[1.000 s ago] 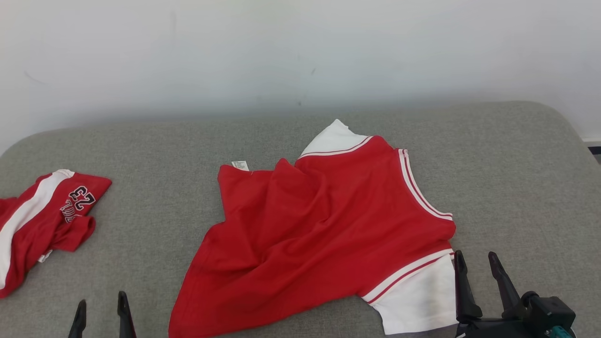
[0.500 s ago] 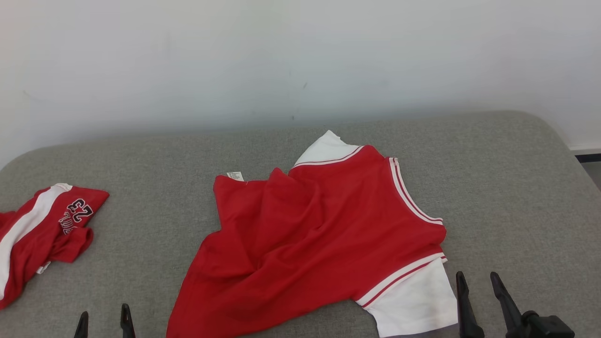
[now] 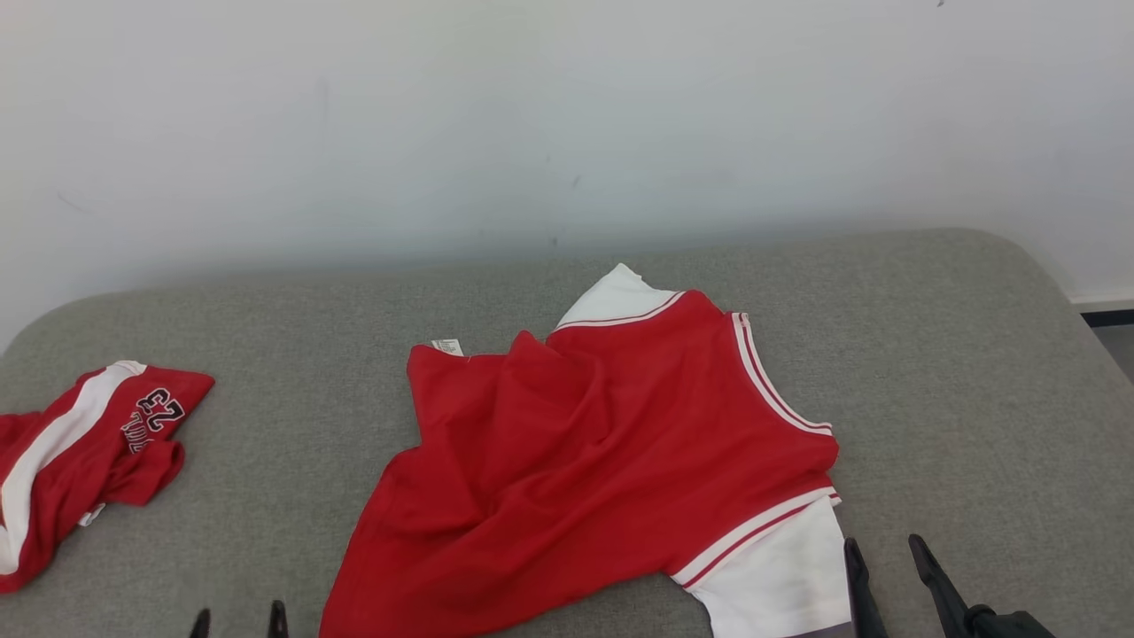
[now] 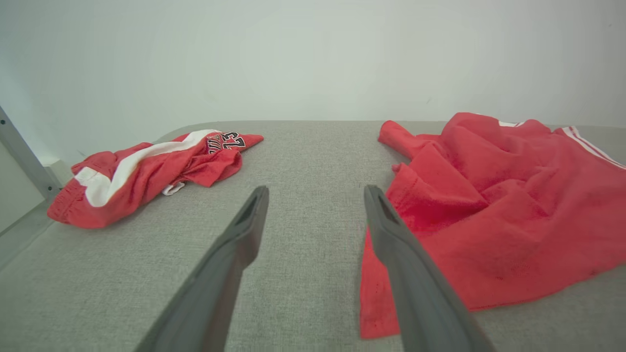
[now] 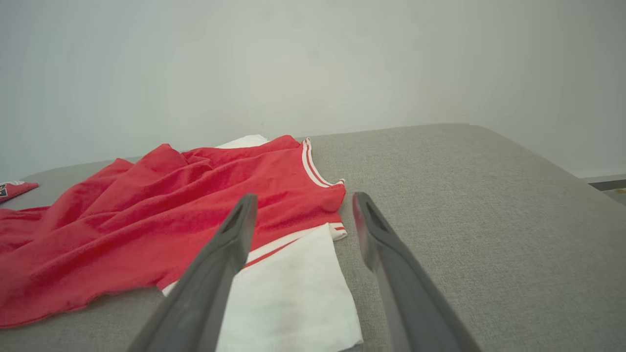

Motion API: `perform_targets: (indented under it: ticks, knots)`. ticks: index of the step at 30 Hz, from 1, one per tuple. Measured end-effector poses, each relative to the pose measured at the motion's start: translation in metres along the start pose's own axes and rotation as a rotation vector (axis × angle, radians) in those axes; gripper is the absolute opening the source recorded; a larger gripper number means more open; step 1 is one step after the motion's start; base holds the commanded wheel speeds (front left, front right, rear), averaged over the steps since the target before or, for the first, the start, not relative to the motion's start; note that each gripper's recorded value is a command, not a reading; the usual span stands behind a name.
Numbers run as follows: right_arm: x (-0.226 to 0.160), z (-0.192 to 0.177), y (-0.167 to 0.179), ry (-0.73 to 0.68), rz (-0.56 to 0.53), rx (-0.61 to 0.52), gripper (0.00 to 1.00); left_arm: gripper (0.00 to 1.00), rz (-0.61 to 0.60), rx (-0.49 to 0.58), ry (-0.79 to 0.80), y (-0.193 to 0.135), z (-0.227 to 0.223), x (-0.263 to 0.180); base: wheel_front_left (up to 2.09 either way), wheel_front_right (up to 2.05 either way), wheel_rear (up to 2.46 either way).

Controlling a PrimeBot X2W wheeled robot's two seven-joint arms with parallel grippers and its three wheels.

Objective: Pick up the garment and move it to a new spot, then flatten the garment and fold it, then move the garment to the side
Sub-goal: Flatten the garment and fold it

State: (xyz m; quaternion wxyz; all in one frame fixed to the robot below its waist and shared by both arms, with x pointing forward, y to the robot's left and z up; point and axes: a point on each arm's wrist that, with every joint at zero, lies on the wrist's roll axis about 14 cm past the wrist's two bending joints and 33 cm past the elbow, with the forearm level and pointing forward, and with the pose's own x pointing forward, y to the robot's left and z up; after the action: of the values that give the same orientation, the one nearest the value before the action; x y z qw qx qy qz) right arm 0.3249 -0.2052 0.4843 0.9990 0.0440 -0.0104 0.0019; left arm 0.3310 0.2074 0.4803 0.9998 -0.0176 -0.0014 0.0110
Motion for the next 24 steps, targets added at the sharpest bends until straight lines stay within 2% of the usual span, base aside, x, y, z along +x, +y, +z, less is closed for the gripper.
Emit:
perform_targets:
  ticks: [7,12,24]
  knots:
    - [-0.004,-0.031,-0.015,0.109,-0.013,-0.038,1.0,1.0,-0.099,-0.04,0.101,-0.027,-0.031,-0.009,0.0,0.0,0.0]
    - [0.002,-0.057,-0.02,0.212,-0.012,-0.047,1.0,1.0,-0.127,-0.072,0.199,-0.038,-0.06,-0.015,0.0,0.0,0.0]
    - [0.02,-0.097,-0.023,0.376,-0.014,-0.047,1.0,1.0,-0.138,-0.125,0.279,-0.037,-0.079,0.01,0.0,0.0,0.0]
